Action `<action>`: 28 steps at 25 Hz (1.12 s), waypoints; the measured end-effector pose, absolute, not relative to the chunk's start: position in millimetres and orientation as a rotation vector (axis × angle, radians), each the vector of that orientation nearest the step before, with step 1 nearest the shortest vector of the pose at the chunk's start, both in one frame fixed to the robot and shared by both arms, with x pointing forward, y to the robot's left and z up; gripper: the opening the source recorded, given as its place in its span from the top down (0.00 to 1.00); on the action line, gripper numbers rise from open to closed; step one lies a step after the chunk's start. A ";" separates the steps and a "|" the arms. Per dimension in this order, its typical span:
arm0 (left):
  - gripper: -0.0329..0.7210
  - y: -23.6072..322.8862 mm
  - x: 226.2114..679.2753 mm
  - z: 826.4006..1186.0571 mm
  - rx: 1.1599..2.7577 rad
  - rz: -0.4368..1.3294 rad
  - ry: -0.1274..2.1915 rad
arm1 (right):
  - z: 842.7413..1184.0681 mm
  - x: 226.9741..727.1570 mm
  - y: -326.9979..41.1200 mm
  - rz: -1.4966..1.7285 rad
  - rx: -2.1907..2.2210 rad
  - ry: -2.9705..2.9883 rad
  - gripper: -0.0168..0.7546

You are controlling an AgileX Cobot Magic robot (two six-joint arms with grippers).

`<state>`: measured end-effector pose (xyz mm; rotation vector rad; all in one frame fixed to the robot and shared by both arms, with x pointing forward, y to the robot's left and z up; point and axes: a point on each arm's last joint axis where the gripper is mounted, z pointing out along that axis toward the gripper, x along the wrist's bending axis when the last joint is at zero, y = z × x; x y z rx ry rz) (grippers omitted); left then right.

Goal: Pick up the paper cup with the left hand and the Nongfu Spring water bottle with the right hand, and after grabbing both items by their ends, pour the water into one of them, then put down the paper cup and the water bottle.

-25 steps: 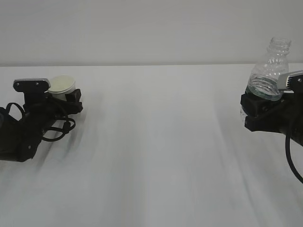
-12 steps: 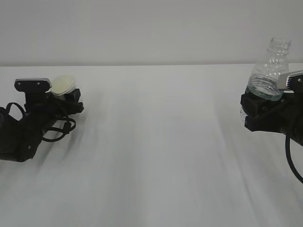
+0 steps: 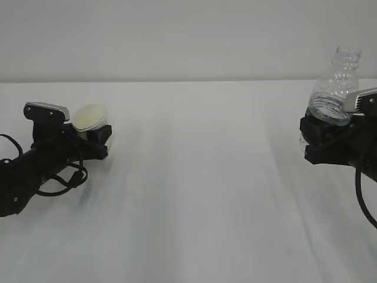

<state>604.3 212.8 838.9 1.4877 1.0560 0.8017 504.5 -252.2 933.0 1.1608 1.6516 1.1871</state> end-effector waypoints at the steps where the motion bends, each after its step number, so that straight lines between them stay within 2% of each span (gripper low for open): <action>1: 0.35 209.8 601.6 841.4 1.510 0.782 1.016 | 933.0 504.5 -252.2 1.186 1.159 1.652 0.43; 5: 0.35 200.1 595.9 852.5 1.554 0.715 0.892 | 933.0 504.5 -252.2 1.186 1.159 1.652 0.43; 19: 0.35 169.4 569.4 874.1 1.645 0.295 0.637 | 932.8 503.8 -250.0 1.190 1.125 1.680 0.43; 28: 0.35 107.5 547.5 882.8 1.693 0.128 0.414 | 932.5 499.7 -247.6 1.155 1.095 1.768 0.43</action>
